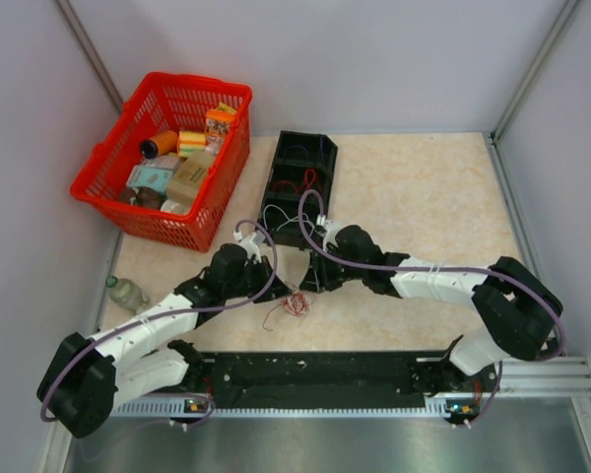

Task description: Untangle the cables

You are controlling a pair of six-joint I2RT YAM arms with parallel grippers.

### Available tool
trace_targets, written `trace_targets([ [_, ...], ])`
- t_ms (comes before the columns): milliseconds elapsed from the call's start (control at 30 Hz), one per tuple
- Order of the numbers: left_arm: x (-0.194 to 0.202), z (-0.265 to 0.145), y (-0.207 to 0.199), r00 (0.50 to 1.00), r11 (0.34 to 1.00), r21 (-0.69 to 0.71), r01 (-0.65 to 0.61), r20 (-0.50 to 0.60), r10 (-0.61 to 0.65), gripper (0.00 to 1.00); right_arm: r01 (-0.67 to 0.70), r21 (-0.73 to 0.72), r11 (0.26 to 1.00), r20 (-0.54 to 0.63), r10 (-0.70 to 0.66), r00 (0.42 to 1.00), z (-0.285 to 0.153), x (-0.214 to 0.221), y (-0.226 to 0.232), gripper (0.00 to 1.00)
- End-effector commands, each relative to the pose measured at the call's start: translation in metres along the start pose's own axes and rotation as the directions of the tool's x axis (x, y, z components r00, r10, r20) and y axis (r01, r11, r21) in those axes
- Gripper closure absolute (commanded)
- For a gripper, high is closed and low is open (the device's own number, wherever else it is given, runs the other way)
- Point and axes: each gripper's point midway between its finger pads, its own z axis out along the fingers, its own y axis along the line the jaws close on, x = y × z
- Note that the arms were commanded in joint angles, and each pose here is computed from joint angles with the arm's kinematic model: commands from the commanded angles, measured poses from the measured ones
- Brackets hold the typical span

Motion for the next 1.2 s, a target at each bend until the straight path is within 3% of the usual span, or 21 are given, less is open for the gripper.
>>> trace_targets([
  [0, -0.024, -0.011, -0.036, 0.996, 0.992, 0.114, -0.055, 0.073, 0.047, 1.0, 0.032, -0.004, 0.999, -0.005, -0.032, 0.999, 0.004, 0.007, 0.003, 0.62],
  [267, -0.03, -0.027, -0.071, 0.995, 0.969, 0.233, -0.082, 0.075, 0.066, 1.0, 0.008, 0.019, 1.0, -0.018, -0.008, 1.0, 0.022, 0.016, -0.005, 0.65],
  [433, -0.042, -0.049, -0.088, 0.985, 0.96, 0.245, -0.135, 0.139, 0.103, 1.0, -0.006, 0.106, 0.994, 0.014, 0.004, 1.0, 0.022, 0.014, -0.022, 0.82],
  [533, -0.053, -0.07, -0.107, 0.965, 0.936, 0.285, -0.205, 0.218, 0.145, 1.0, -0.012, 0.146, 0.989, 0.025, 0.008, 1.0, 0.021, 0.016, -0.031, 0.98],
  [633, -0.065, -0.097, -0.127, 0.928, 0.903, 0.316, -0.29, 0.323, 0.185, 1.0, -0.033, 0.207, 0.978, 0.049, 0.023, 0.999, 0.018, 0.016, -0.043, 1.0],
  [767, -0.086, -0.144, -0.15, 0.837, 0.865, 0.292, -0.409, 0.496, 0.229, 1.0, -0.069, 0.301, 0.951, 0.099, 0.04, 0.994, 0.007, 0.011, -0.063, 1.0],
  [933, -0.107, -0.229, -0.18, 0.635, 0.8, 0.205, -0.564, 0.727, 0.261, 1.0, -0.131, 0.361, 0.923, 0.165, 0.075, 0.983, -0.014, 0.002, -0.09, 1.0],
  [1167, -0.123, -0.319, -0.202, 0.425, 0.774, 0.037, -0.632, 0.852, 0.306, 1.0, -0.129, 0.424, 0.896, 0.214, 0.039, 0.976, -0.04, -0.016, -0.107, 1.0],
])
